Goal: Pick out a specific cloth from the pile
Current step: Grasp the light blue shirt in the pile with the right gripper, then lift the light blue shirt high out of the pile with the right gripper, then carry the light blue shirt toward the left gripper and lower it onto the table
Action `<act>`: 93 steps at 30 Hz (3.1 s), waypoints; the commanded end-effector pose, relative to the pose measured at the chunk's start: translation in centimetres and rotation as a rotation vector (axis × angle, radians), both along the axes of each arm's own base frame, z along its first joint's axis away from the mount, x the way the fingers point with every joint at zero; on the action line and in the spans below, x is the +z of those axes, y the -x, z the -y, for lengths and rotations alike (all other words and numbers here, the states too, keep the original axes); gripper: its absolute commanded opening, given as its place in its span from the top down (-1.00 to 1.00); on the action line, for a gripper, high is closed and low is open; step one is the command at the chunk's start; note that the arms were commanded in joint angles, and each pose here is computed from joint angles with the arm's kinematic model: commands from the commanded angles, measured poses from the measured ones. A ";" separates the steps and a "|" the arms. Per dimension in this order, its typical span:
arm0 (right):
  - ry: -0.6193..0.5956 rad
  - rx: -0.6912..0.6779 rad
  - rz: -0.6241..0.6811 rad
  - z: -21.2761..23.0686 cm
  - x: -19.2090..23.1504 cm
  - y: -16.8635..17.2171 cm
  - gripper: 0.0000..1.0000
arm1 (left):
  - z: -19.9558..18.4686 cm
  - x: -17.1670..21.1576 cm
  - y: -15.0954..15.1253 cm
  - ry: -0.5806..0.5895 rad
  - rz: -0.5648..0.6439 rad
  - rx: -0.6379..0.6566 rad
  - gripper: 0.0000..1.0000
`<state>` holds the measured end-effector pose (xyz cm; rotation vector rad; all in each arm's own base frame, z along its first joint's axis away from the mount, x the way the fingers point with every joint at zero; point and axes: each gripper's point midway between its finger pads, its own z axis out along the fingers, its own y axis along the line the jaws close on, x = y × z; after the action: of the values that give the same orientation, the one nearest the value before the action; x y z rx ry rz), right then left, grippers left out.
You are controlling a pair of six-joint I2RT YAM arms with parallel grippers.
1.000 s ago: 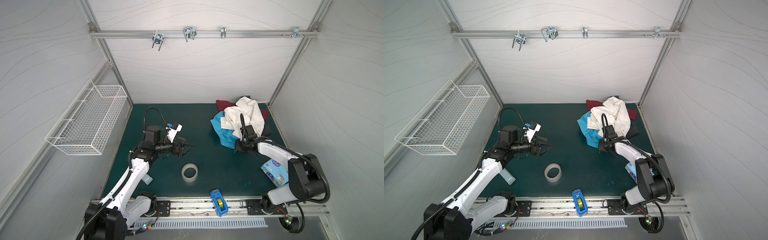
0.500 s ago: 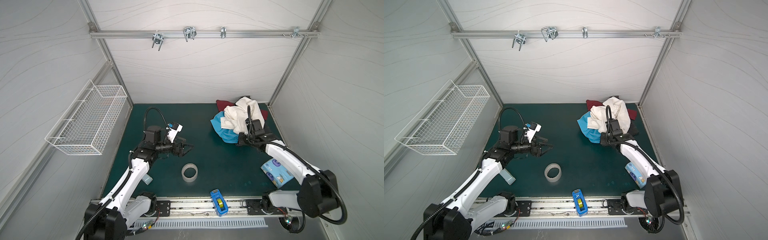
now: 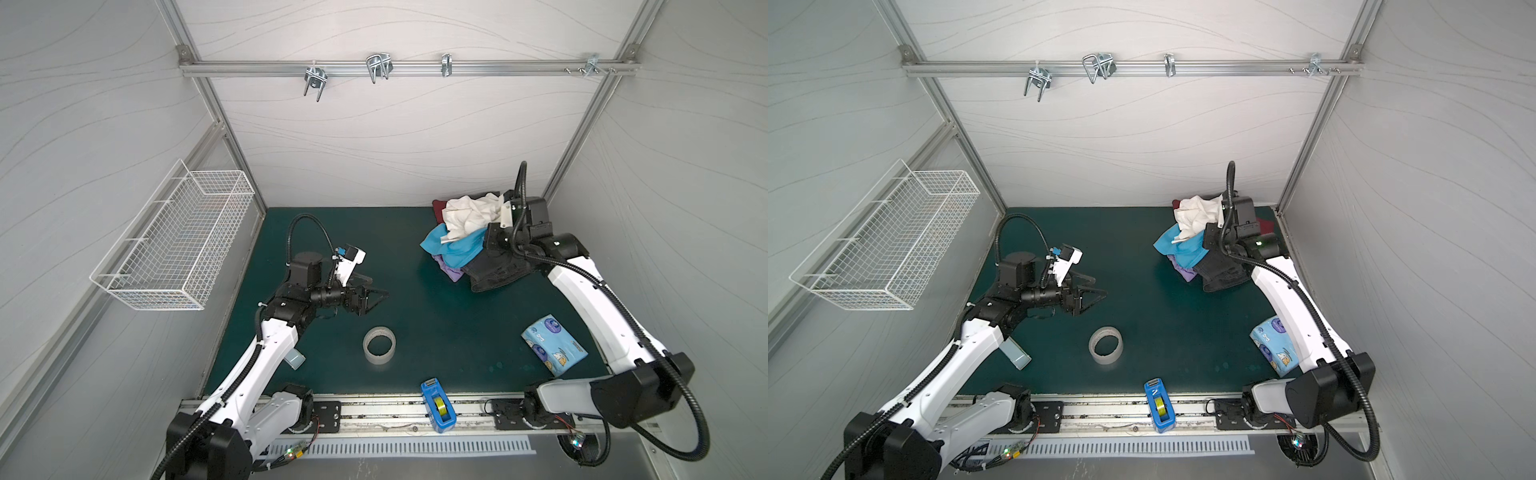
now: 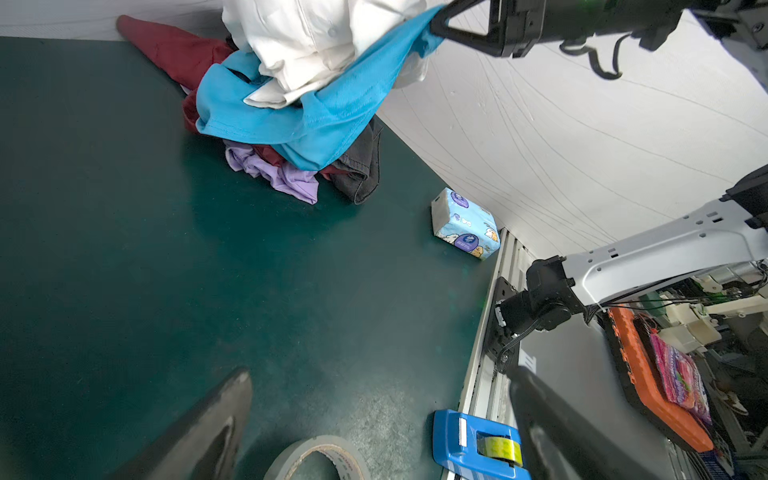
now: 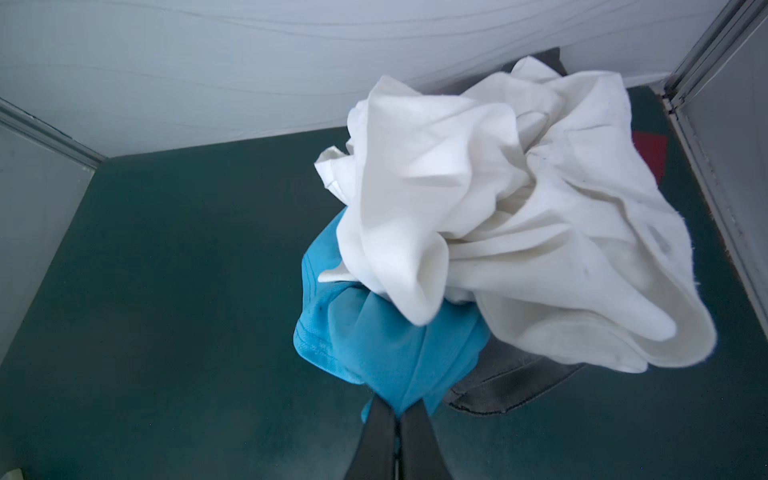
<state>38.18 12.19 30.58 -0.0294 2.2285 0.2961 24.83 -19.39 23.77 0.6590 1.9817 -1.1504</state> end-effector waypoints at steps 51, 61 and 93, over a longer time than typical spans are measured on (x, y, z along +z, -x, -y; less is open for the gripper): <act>-0.062 -0.083 0.700 6.2 29.3 5.4 1.00 | 0.0 2.2 -0.2 -0.025 0.116 0.014 -0.95; -0.418 0.379 0.764 -1.6 33.9 9.7 1.00 | -1.9 3.4 -1.2 -0.059 0.223 0.180 -0.95; -0.842 1.105 0.294 -27.1 24.0 1.8 1.00 | -3.4 2.9 -2.4 -0.105 0.260 0.291 -0.98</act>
<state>36.36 38.02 57.48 -0.7481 1.3565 1.6068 26.89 -16.03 25.57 0.5086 1.8966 -0.7829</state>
